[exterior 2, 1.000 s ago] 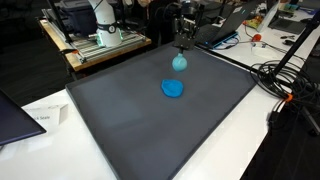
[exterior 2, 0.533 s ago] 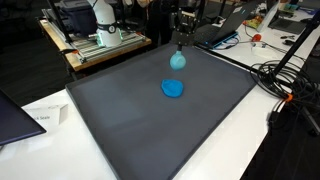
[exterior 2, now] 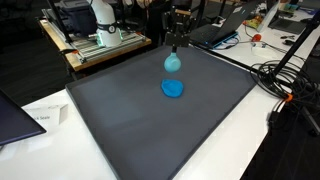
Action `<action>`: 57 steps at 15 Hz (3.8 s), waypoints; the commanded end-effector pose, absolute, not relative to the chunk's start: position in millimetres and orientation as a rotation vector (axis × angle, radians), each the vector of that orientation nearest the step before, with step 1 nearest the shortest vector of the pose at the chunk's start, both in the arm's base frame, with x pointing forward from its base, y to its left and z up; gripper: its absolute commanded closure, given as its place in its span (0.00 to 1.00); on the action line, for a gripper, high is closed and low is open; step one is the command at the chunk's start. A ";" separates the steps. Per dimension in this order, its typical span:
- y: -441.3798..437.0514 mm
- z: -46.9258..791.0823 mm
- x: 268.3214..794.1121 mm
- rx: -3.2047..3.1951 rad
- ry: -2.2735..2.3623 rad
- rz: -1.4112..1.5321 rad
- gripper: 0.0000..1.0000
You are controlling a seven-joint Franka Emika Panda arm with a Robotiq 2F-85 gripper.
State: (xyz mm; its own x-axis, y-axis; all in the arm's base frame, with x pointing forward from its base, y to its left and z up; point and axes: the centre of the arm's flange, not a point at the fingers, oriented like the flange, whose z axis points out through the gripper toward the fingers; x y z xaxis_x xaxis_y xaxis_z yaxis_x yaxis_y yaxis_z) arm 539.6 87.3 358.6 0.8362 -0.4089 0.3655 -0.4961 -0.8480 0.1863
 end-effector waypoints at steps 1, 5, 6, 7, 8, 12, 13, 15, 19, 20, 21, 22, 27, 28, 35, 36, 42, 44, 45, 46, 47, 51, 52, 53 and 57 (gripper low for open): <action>74.8 378.0 562.2 2.822 -0.662 0.331 0.78; 56.1 368.3 573.6 2.898 -0.652 0.240 0.78; 50.4 364.2 576.4 2.916 -0.656 0.220 0.78; 44.9 360.3 578.4 2.932 -0.659 0.205 0.78; 39.1 357.3 580.9 2.949 -0.663 0.196 0.78; 19.8 357.6 590.5 3.012 -0.692 0.180 0.78; 16.9 360.0 592.0 3.025 -0.696 0.185 0.78; 12.0 364.3 594.4 3.055 -0.692 0.176 0.78; 3.6 366.4 605.1 3.114 -0.723 0.191 0.78; 0.5 367.4 608.3 3.127 -0.732 0.206 0.78; -1.9 368.7 610.9 3.135 -0.743 0.220 0.78; -5.0 369.8 613.5 3.144 -0.752 0.227 0.78; -22.5 368.2 624.0 3.135 -0.816 0.234 0.78; -26.1 366.7 626.0 3.136 -0.825 0.227 0.78; -56.3 350.2 633.6 3.180 -0.887 0.194 0.78; -61.8 348.8 633.7 3.190 -0.893 0.190 0.78; -89.1 341.1 633.6 3.255 -0.931 0.191 0.78; -94.9 338.4 634.9 3.285 -0.925 0.185 0.78; -97.6 336.0 635.5 3.303 -0.923 0.182 0.78; -99.6 334.3 637.1 3.318 -0.950 0.181 0.78; -98.7 333.6 636.4 3.325 -0.975 0.195 0.78; -83.4 305.6 599.1 3.283 -1.023 0.249 0.53; -83.2 305.7 599.6 3.285 -1.025 0.250 0.53; -82.8 305.9 599.8 3.287 -1.025 0.251 0.53; -85.2 301.5 606.3 3.277 -1.052 0.214 0.78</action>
State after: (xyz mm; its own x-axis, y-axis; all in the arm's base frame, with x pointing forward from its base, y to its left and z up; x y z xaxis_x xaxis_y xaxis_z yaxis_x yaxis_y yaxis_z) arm 600.4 -81.7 303.5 0.8154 -0.5773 0.0441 -0.5324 -0.7775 -0.3348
